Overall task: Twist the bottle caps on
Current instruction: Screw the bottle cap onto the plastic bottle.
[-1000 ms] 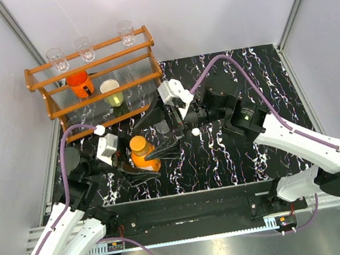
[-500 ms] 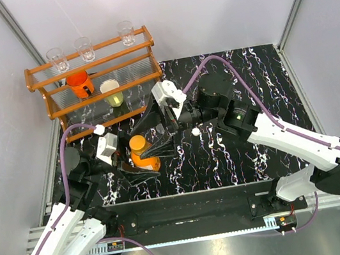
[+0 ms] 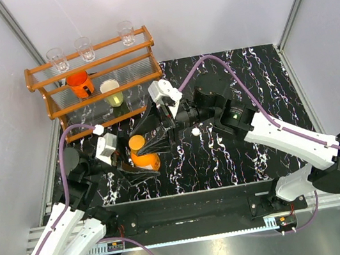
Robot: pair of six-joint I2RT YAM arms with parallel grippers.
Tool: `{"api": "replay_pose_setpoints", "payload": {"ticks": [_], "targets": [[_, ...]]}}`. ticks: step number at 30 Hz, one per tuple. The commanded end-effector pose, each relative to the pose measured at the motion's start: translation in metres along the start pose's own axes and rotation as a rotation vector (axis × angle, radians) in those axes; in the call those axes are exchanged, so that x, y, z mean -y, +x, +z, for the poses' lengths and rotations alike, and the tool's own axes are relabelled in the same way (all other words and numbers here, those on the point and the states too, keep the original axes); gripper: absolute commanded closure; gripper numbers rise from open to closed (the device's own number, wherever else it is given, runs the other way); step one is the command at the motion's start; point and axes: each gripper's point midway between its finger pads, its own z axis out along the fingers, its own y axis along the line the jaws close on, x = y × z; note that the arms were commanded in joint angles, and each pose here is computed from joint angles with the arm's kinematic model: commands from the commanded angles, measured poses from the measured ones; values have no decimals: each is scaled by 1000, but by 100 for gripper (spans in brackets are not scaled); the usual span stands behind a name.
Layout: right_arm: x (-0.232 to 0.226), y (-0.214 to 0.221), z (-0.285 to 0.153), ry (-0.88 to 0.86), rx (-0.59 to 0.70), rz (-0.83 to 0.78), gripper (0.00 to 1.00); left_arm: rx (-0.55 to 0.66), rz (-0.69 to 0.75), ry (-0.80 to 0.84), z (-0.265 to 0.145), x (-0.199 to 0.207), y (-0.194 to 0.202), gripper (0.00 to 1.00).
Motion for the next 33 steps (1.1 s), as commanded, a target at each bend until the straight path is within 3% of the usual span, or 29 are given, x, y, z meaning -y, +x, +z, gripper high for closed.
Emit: {"api": "replay_pose_setpoints", "payload": {"ticks": [1, 8, 14, 33], "targets": [[-9, -29, 2, -37, 62, -55, 43, 32, 50, -11, 0, -1, -12, 83], [-9, -29, 1, -30, 64, -52, 43, 33, 50, -9, 0, 0, -12, 82], [-7, -31, -1, -5, 79, -60, 30, 31, 47, -6, 0, 0, -11, 82], [-10, -27, 3, -43, 65, -29, 41, 33, 51, -10, -1, 1, -12, 83]]}}
